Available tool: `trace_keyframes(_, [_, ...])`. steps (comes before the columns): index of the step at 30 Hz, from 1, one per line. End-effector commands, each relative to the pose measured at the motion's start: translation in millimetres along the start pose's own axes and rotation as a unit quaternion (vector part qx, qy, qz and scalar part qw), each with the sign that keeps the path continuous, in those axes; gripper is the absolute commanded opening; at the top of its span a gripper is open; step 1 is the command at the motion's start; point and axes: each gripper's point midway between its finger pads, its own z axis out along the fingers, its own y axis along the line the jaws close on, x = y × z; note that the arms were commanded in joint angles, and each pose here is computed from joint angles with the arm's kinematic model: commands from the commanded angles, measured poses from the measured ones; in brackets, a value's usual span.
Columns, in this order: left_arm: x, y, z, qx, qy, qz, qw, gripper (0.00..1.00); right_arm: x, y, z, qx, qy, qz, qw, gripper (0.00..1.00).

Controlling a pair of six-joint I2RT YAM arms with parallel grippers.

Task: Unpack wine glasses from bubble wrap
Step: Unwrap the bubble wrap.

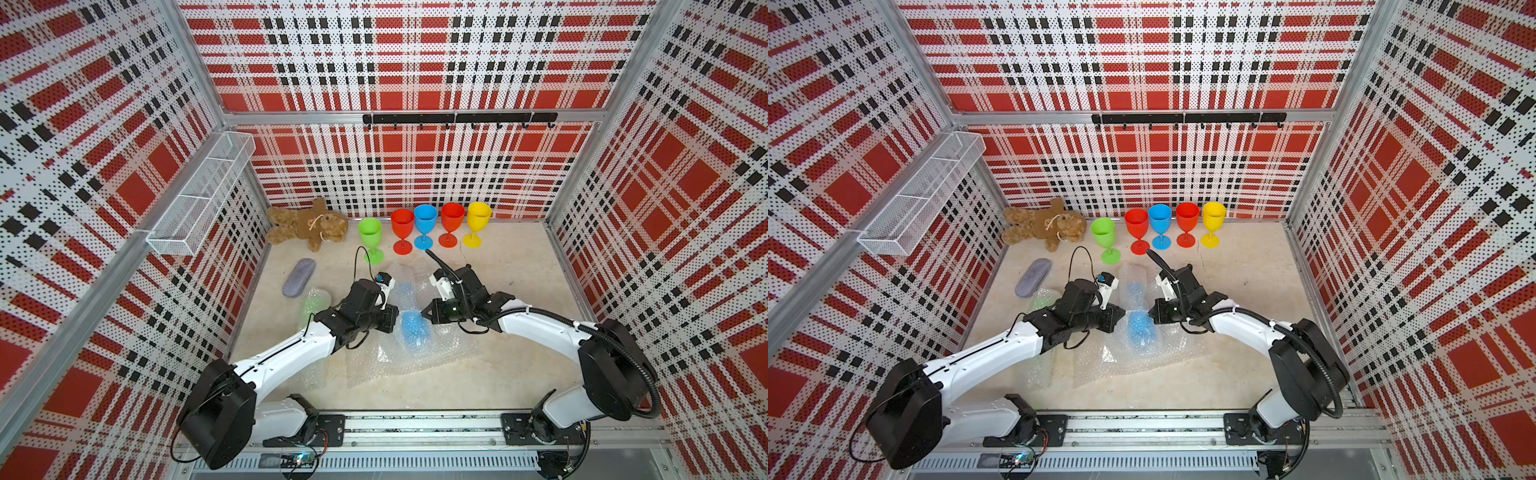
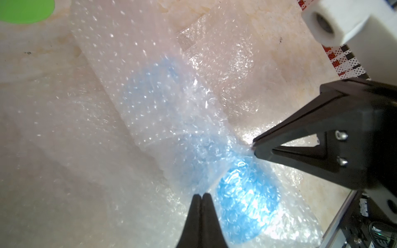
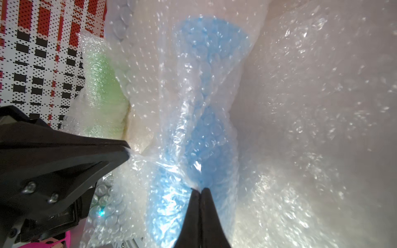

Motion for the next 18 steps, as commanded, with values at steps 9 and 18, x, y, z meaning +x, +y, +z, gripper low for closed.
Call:
trace_keyframes(9, [7.7, 45.2, -8.8, -0.095, 0.002, -0.011, 0.995, 0.0, 14.3, -67.8, -15.8, 0.118, -0.005, 0.048, 0.992, 0.0])
trace_keyframes(18, [8.6, 48.4, -8.9, -0.102, 0.004, -0.01, 0.995, 0.0, 17.9, -76.7, -19.9, 0.123, -0.008, 0.055, 0.991, 0.0])
